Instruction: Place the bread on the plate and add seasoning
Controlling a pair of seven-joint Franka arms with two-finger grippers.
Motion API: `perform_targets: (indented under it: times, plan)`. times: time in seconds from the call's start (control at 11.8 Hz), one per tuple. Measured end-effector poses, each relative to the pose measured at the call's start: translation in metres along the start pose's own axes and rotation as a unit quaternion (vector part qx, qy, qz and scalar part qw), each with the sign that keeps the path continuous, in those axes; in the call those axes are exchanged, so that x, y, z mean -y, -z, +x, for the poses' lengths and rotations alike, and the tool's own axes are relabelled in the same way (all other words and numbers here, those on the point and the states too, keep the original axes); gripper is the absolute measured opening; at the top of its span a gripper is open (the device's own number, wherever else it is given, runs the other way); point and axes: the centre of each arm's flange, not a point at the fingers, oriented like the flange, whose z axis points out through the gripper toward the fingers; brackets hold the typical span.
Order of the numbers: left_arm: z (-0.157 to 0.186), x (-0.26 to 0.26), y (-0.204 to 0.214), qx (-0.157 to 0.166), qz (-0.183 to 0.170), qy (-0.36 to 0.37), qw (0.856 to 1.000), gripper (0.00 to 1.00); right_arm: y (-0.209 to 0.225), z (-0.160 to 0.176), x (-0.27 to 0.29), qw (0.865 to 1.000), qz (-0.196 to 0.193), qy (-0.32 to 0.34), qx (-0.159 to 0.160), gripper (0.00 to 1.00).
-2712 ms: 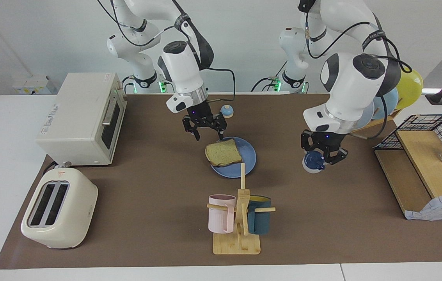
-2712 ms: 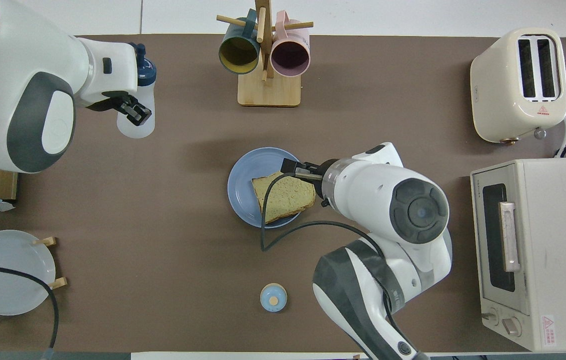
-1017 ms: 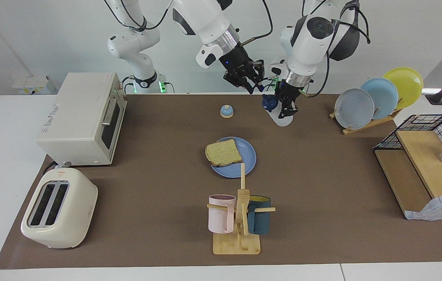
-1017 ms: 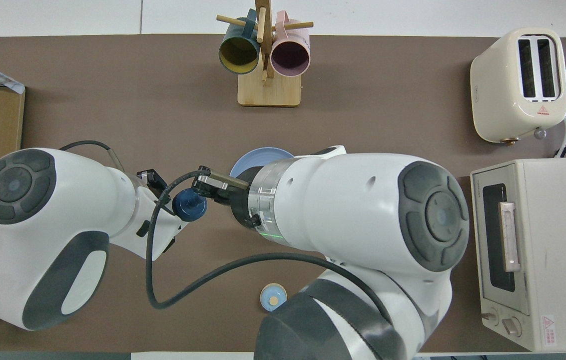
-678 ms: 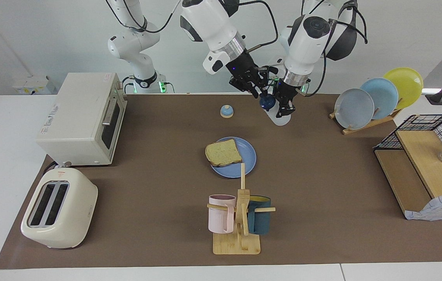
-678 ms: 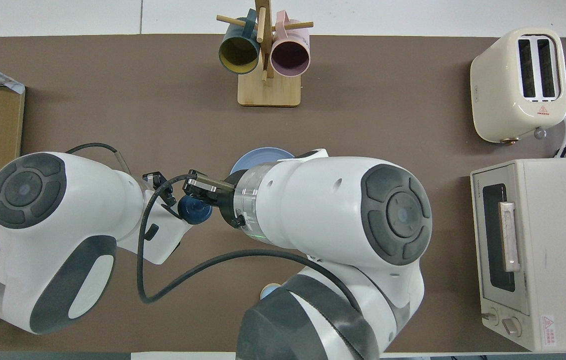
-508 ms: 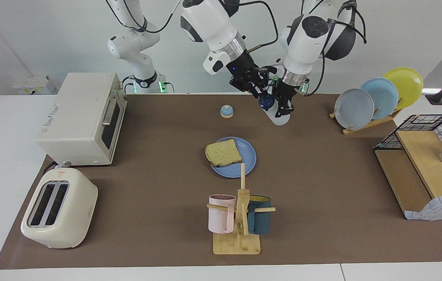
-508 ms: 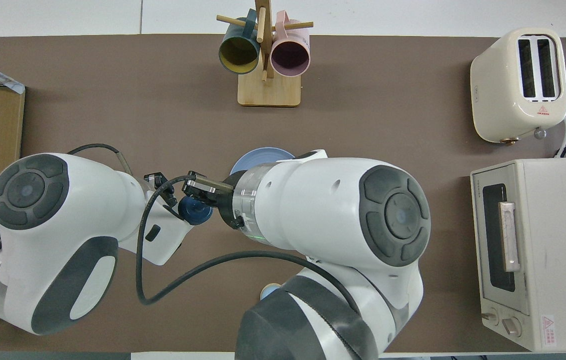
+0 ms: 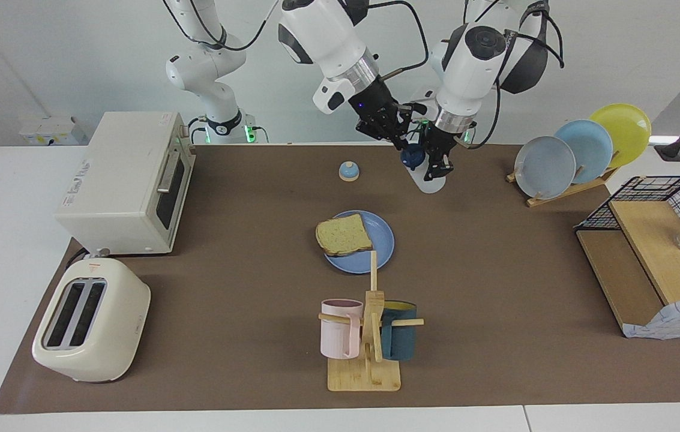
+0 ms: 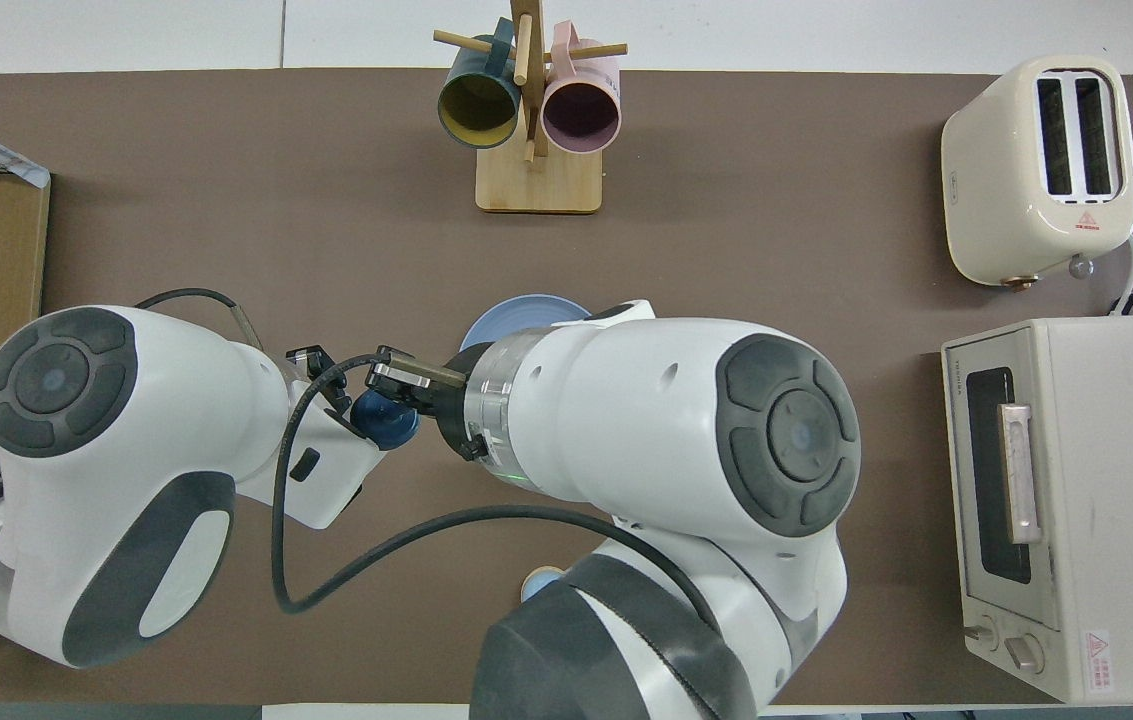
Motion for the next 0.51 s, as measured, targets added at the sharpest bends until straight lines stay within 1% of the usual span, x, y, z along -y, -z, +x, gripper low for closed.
perform_targets:
  times: [0.25,0.34,0.51]
  plan:
    - [0.002,0.000,0.002,-0.003,0.003,0.003,1.000,0.44,0.005,0.010,-0.003,1.000,0.006,-0.027,0.000,0.08]
    - [0.002,0.000,0.003,-0.004,0.004,0.003,1.000,0.44,0.008,0.015,-0.006,0.999,0.011,-0.036,0.001,0.05]
    - [0.003,-0.001,0.002,-0.003,0.003,0.002,1.000,0.44,0.016,0.027,-0.010,0.999,0.015,-0.045,-0.008,0.04]
